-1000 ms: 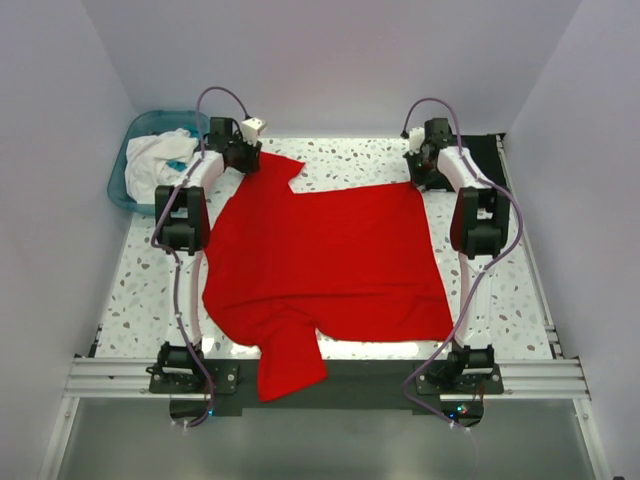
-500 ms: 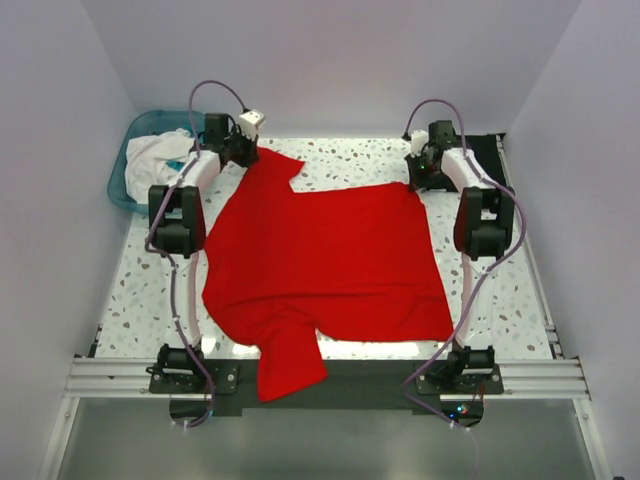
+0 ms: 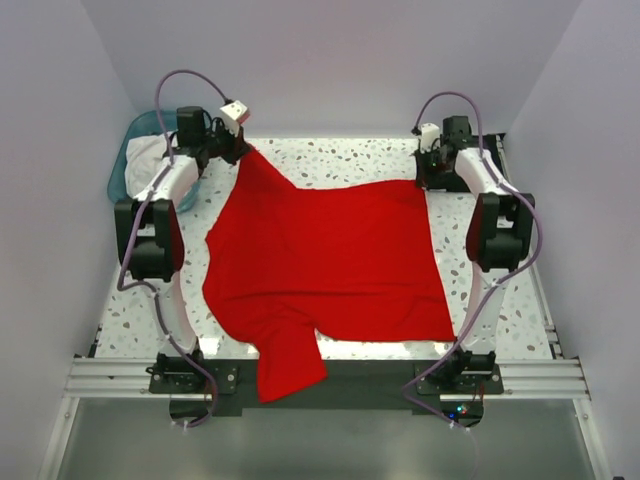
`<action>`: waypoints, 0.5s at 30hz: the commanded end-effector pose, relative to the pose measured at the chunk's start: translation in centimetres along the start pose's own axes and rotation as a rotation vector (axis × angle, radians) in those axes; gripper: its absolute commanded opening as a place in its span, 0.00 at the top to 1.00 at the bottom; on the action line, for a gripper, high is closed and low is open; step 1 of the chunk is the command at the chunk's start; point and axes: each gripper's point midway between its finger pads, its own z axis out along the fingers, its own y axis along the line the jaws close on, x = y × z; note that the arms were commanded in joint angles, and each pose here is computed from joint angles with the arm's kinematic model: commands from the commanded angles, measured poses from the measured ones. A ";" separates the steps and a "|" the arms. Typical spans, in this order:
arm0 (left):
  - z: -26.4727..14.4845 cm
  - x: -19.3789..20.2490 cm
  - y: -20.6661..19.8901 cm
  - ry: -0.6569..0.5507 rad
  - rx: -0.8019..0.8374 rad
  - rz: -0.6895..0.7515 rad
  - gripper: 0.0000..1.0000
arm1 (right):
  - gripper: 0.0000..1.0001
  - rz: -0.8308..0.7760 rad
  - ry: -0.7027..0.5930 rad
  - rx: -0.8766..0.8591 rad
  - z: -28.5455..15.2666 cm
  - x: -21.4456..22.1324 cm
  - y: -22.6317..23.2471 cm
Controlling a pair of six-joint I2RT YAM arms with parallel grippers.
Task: Fold and stack the t-shirts
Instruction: Fold the tshirt
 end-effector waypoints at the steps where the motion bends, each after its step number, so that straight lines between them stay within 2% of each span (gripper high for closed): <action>1: -3.3 -1.7 -0.4 -0.066 0.014 0.090 1.00 | 1.00 -0.052 -0.083 -0.015 -3.5 -1.5 0.2; 15: -10.5 -0.9 -6.7 -0.060 0.052 0.210 1.00 | 1.00 -0.112 -0.051 -0.077 -6.1 2.7 1.9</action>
